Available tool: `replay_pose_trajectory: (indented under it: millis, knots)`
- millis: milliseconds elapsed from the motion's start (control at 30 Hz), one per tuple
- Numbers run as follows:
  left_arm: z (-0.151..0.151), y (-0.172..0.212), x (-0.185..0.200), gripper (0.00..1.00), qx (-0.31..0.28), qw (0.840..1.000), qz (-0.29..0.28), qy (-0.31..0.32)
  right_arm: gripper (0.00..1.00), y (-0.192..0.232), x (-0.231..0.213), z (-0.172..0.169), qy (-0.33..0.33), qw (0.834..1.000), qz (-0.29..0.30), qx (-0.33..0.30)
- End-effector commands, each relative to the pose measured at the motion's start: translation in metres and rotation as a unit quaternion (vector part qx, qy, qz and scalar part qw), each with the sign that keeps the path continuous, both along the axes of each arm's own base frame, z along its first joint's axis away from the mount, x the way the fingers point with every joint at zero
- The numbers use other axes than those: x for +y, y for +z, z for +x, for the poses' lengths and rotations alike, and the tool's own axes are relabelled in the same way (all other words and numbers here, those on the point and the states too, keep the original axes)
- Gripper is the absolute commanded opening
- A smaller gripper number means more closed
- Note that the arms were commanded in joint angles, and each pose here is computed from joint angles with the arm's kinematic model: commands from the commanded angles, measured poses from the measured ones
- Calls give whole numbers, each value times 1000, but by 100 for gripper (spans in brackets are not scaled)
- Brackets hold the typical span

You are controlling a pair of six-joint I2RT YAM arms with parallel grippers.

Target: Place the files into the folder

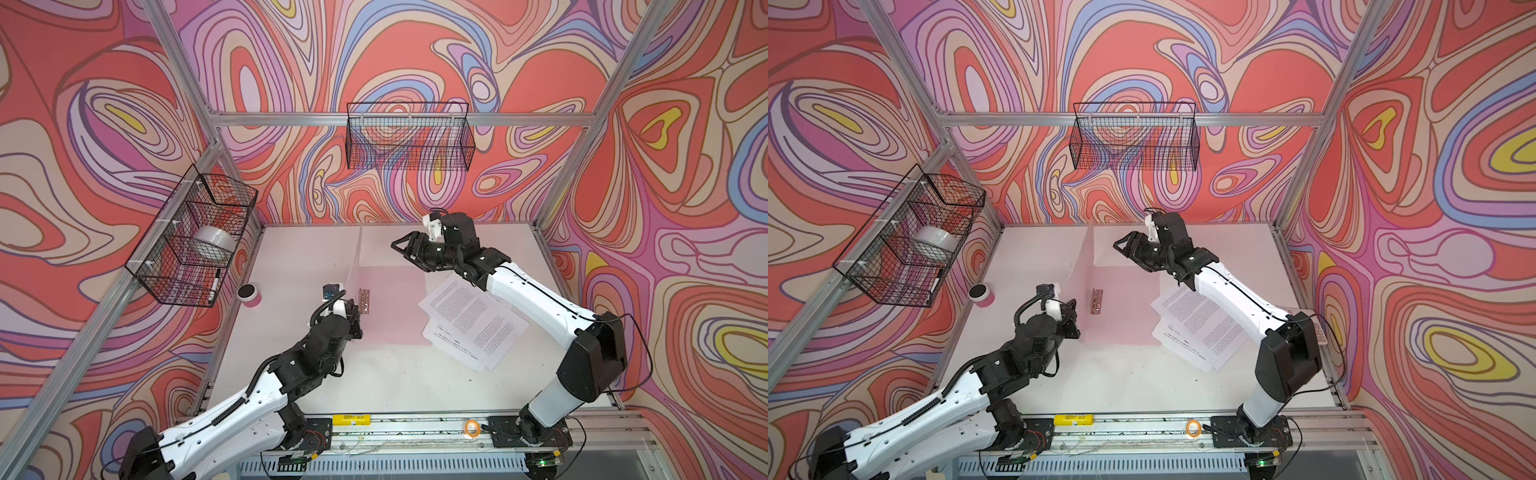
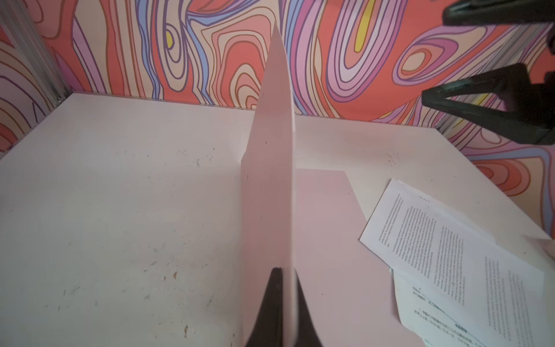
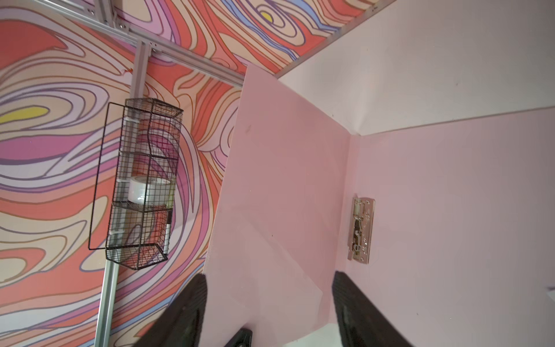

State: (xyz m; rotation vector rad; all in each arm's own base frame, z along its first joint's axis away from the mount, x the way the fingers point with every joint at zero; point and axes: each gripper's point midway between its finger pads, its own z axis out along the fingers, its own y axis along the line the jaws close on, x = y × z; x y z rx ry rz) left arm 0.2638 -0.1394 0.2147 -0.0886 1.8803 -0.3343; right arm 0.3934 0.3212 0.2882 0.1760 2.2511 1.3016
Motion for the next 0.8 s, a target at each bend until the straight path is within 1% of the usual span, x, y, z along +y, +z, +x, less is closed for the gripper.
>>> replay_pose_trajectory:
  millis: [0,100,200,300,367,400,467,533,567,600,667,767]
  knots:
    - [-11,-14,13,0,23,997,-71,22,60,-58,10,4,23,998,-35,36]
    - [-19,-18,27,0,26,992,-113,49,59,-94,23,5,41,996,-55,61]
    - [-26,-30,38,0,35,985,-150,74,60,-111,42,0,56,993,-86,56]
    - [-33,-45,53,0,47,976,-184,110,64,-127,63,-7,75,989,-116,59]
    - [-36,-50,57,0,47,972,-202,116,66,-143,72,-10,83,984,-145,64]
    - [-38,-52,61,0,47,968,-212,124,68,-152,76,-12,89,980,-167,65]
    - [-43,-60,67,0,54,967,-210,131,73,-170,81,-15,96,969,-218,61]
    - [-47,-66,74,0,59,962,-223,144,81,-187,83,-18,100,954,-280,49]
    - [-49,-69,75,0,60,960,-233,147,86,-192,83,-18,99,943,-316,35]
    - [-50,-71,76,0,58,958,-240,147,88,-197,84,-18,100,935,-339,24]
    - [-52,-73,78,0,56,957,-246,147,89,-209,83,-18,101,926,-362,24]
    - [-56,-77,85,0,60,956,-240,156,89,-227,80,-17,102,918,-381,34]
